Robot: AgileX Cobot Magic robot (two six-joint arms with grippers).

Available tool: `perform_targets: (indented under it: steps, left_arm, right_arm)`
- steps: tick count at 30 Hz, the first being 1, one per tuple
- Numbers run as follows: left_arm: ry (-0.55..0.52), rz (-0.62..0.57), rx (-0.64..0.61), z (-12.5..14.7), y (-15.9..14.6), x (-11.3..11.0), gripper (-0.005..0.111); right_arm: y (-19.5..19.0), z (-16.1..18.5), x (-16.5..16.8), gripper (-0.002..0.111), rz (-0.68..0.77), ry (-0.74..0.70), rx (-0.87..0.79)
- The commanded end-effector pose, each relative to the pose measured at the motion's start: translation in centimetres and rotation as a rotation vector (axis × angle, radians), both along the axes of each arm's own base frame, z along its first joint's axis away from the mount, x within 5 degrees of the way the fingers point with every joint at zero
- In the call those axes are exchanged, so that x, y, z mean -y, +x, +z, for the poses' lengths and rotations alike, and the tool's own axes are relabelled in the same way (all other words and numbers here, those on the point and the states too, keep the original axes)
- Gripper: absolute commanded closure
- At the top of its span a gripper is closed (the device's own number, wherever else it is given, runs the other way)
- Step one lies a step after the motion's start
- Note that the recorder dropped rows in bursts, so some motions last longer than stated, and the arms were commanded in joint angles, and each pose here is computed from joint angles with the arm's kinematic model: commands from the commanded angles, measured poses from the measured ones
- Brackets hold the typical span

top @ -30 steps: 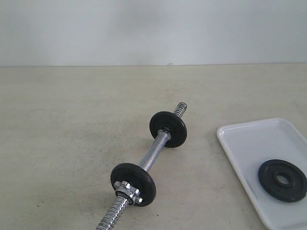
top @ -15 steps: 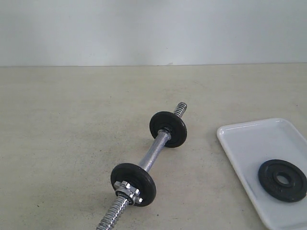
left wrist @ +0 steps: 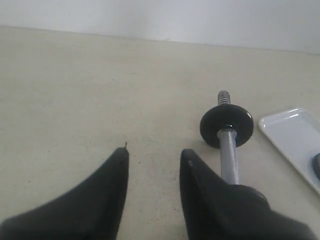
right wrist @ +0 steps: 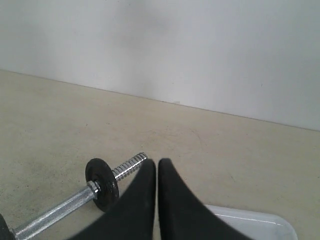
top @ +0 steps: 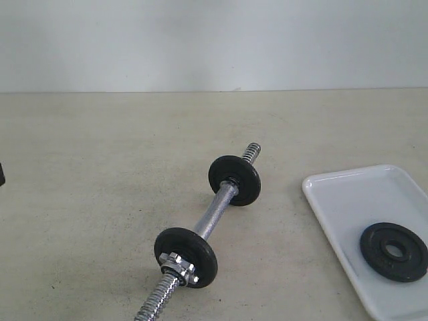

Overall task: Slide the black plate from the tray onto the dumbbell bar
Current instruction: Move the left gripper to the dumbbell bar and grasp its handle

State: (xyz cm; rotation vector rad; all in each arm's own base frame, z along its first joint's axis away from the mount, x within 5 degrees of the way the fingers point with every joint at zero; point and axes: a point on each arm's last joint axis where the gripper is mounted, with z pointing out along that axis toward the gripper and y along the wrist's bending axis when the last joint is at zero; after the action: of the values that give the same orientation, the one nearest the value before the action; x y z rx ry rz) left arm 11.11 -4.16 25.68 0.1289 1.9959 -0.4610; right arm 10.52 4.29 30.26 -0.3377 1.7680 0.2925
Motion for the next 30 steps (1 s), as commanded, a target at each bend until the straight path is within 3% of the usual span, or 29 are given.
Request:
perform_targets:
  steps: [1, 4, 6, 11, 17, 30]
  left_arm:
    - [-0.01, -0.046, -0.04, -0.1, 0.6, 0.6, 0.074]
    - [-0.013, -0.094, -0.054, -0.5, 1.3, 1.2, 0.074]
    - [0.038, -0.197, -0.042, -0.6, 1.9, 1.9, 0.074]
    - [0.039, -0.476, -0.013, -0.3, 4.1, 4.5, 0.077]
    - [0.057, -0.55, -0.068, -1.0, 7.9, 5.7, 0.103]
    - [0.055, -0.702, -0.196, -4.8, 15.2, 9.2, 0.102]
  right_arm:
    - [0.0, 0.3, 0.0, 0.108, 0.002, -0.004, 0.006]
    - [-0.1, 0.3, -0.1, 0.108, 0.002, 0.025, -0.006]
    - [-0.1, 0.2, -0.1, 0.108, 0.005, 0.045, -0.024]
    - [-0.2, 0.0, -0.1, 0.108, 0.008, 0.035, -0.048]
    - [-0.3, -0.3, -0.2, 0.108, 0.016, 0.013, -0.08]
    - [-0.4, -0.3, -0.4, 0.108, 0.04, 0.039, -0.086]
